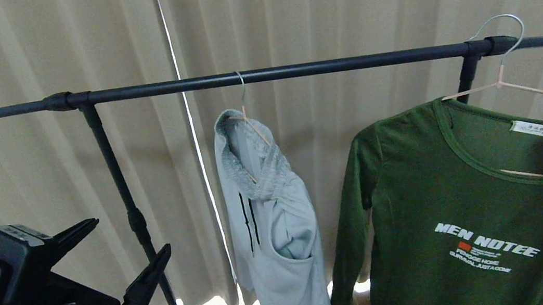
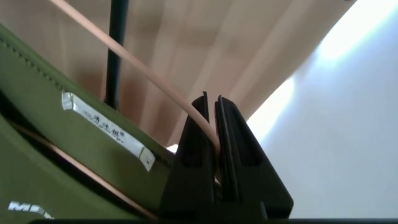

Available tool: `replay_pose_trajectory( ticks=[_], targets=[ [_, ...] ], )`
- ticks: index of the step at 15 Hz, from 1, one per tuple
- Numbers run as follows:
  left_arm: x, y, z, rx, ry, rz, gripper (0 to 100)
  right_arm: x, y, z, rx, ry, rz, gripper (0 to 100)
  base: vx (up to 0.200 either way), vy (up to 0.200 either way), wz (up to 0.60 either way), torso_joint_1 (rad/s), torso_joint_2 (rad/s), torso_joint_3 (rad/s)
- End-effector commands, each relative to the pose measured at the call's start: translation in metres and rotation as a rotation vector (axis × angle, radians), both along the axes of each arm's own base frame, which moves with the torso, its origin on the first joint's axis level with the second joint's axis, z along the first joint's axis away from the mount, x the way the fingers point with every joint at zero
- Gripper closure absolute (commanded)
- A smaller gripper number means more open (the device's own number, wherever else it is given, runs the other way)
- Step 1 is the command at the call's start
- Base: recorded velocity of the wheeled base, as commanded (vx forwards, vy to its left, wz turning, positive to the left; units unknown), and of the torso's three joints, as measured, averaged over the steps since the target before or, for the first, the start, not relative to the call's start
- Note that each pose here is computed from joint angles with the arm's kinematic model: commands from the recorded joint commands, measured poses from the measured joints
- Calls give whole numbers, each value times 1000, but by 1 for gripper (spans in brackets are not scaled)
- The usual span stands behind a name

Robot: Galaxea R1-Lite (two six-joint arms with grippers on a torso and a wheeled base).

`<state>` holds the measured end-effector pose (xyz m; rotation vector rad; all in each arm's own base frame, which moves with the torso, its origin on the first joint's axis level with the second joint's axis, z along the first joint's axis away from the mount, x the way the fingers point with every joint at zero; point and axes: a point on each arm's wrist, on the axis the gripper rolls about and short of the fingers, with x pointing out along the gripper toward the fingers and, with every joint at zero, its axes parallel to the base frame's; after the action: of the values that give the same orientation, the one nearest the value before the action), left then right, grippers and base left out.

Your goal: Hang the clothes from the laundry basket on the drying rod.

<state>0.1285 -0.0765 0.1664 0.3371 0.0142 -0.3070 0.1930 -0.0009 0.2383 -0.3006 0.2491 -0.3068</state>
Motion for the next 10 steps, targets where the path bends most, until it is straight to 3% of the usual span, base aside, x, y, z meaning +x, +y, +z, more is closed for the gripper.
replay_pose_trajectory(
  ticks=[1, 6, 10],
  targets=[
    [0, 0, 0, 0, 0, 1, 0, 22, 1, -6, -1, 33, -1, 100, 0, 0, 0, 0, 0, 0],
    [-2, 1, 1, -5, -7, 1, 0, 64, 5, -5, -10, 27, -20, 100, 0, 0, 0, 0, 0, 0],
    [-2, 2, 1, -6, -9, 1, 0, 90, 21, -11, -30, 53, -30, 100, 0, 0, 0, 0, 0, 0]
  ],
)
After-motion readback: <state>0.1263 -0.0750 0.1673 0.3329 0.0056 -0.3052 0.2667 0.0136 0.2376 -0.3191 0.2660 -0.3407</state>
